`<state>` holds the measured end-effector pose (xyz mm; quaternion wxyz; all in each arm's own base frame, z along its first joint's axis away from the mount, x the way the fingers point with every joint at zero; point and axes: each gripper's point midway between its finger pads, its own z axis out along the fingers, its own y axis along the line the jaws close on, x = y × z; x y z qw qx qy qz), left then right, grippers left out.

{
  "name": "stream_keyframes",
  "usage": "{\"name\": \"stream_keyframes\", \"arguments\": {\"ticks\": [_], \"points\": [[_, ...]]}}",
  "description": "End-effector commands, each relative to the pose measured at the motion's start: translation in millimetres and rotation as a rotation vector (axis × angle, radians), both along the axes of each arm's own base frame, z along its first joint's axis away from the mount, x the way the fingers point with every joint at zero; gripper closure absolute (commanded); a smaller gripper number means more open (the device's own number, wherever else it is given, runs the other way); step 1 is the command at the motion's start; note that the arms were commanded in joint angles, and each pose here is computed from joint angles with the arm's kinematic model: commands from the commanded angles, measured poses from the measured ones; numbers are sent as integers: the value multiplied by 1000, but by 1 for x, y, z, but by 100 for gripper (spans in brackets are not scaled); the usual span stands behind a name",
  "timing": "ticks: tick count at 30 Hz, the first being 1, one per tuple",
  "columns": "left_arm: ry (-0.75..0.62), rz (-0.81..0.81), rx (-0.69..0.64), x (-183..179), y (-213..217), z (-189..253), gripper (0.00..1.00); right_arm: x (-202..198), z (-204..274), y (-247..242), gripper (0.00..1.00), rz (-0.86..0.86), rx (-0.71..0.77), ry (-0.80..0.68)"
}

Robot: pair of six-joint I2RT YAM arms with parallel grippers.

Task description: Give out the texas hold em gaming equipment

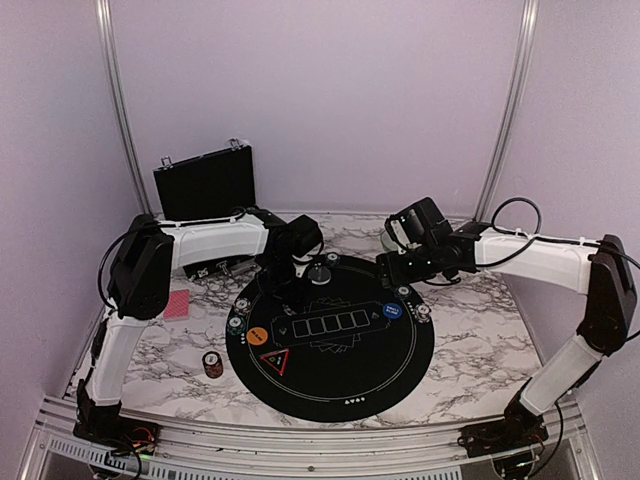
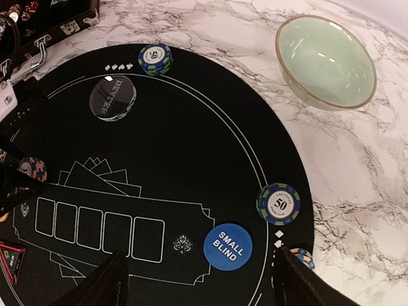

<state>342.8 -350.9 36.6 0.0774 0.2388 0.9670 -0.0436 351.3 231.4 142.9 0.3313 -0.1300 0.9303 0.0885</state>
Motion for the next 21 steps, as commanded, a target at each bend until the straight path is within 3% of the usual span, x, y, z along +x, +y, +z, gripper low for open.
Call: {"name": "stream_keyframes", "arguments": {"ticks": [1, 9, 16, 21], "points": [[26, -14, 29, -8, -2, -3, 60, -3, 10, 5, 25, 21, 26, -29], [18, -22, 63, -12, -1, -11, 56, -1, 14, 6, 25, 28, 27, -32], [-13, -32, 60, -9, -1, 0, 37, -2, 13, 8, 25, 33, 34, -24], [-60, -28, 32, -1, -3, 21, 31, -2, 15, 10, 25, 33, 39, -20]]}}
